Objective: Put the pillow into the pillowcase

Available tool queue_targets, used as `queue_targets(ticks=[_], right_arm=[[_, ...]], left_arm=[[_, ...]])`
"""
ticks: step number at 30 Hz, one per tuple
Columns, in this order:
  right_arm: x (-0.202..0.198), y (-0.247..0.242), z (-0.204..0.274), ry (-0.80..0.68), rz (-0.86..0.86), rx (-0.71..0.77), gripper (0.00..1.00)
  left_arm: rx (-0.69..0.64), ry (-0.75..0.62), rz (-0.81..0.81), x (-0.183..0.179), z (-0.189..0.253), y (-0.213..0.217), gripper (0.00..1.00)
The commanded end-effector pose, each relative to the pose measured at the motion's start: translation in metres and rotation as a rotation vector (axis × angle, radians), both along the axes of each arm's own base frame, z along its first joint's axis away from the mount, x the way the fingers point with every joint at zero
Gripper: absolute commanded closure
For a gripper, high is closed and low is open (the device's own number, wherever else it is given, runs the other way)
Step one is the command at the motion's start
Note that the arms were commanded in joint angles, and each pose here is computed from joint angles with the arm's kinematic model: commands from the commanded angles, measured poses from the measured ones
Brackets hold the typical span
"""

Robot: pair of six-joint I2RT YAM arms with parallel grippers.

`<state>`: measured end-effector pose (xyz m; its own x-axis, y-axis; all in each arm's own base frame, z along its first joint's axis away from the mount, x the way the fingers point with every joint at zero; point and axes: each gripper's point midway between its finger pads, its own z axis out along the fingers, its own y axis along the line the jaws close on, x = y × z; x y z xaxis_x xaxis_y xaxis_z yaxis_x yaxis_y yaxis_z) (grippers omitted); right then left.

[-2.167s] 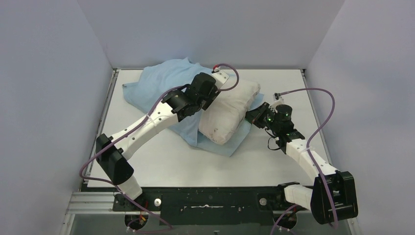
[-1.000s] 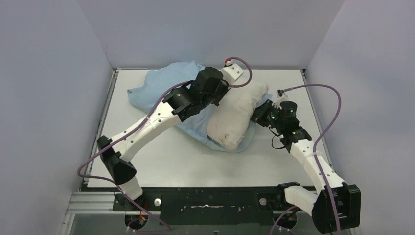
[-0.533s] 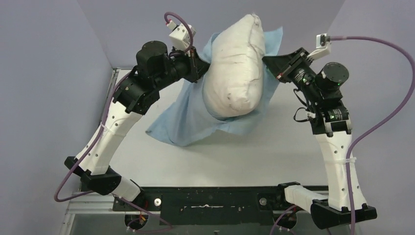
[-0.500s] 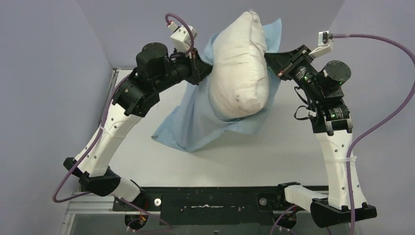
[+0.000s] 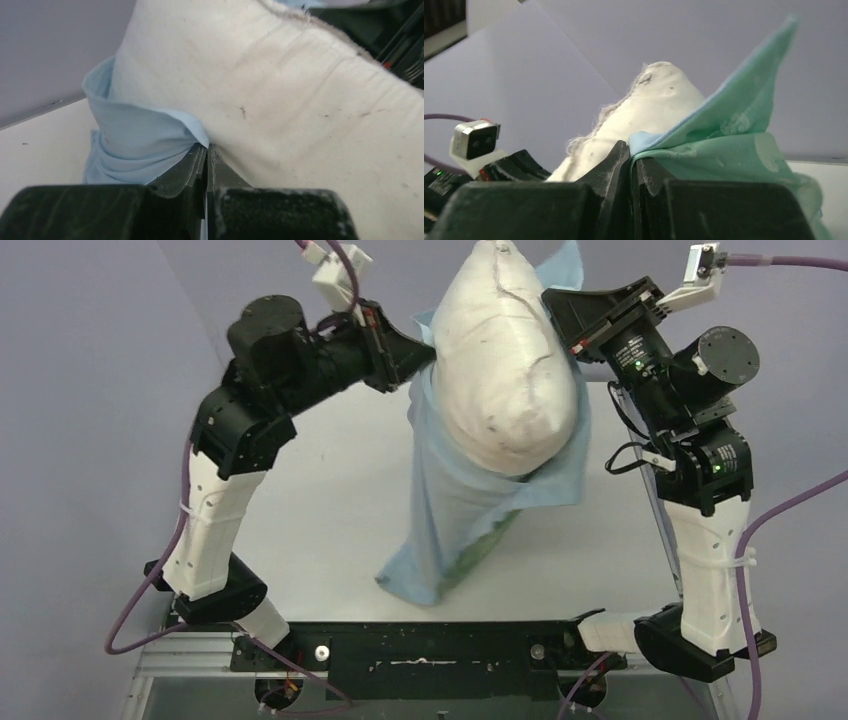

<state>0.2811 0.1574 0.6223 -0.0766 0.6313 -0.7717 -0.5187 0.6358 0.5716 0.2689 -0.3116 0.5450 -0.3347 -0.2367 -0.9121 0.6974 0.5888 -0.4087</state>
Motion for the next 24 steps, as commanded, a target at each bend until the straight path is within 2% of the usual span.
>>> queue_targets(ticks=[1,3,5,8,10,12,15,17,19,22,24], right_arm=[[-0.030,0.051,0.021,-0.101,0.283,0.183,1.00],[-0.054,0.063,0.018,-0.122,0.324,0.256,1.00],[-0.045,0.049,0.032,-0.143,0.169,0.218,1.00],[-0.025,0.018,0.075,-0.197,-0.042,0.191,1.00],[-0.021,0.011,0.100,-0.242,-0.088,0.201,1.00],[-0.021,0.017,0.106,-0.246,-0.062,0.204,1.00],[-0.029,0.053,0.081,-0.194,0.139,0.246,1.00],[-0.045,0.075,0.056,-0.159,0.282,0.319,1.00],[-0.060,0.102,0.035,-0.138,0.373,0.340,1.00],[-0.053,0.109,0.029,-0.141,0.288,0.256,1.00],[-0.034,0.101,0.041,-0.169,0.171,0.178,1.00]], left_arm=[[-0.314,-0.123,0.048,0.013,0.107,0.055,1.00],[-0.354,-0.065,0.079,0.035,0.104,0.069,1.00],[-0.332,-0.053,0.091,0.030,0.100,0.076,1.00],[-0.277,-0.100,0.062,-0.006,0.095,0.065,1.00],[-0.336,-0.131,-0.006,-0.033,0.097,0.055,1.00],[-0.340,-0.124,-0.039,-0.043,0.096,0.050,1.00],[-0.326,-0.113,-0.001,-0.013,0.100,0.048,1.00],[-0.364,-0.054,0.031,0.037,0.097,0.047,1.00],[-0.400,-0.026,0.103,0.070,0.098,0.068,1.00],[-0.415,0.058,0.140,0.094,0.084,0.091,1.00],[-0.373,0.078,0.095,0.076,0.077,0.086,1.00]])
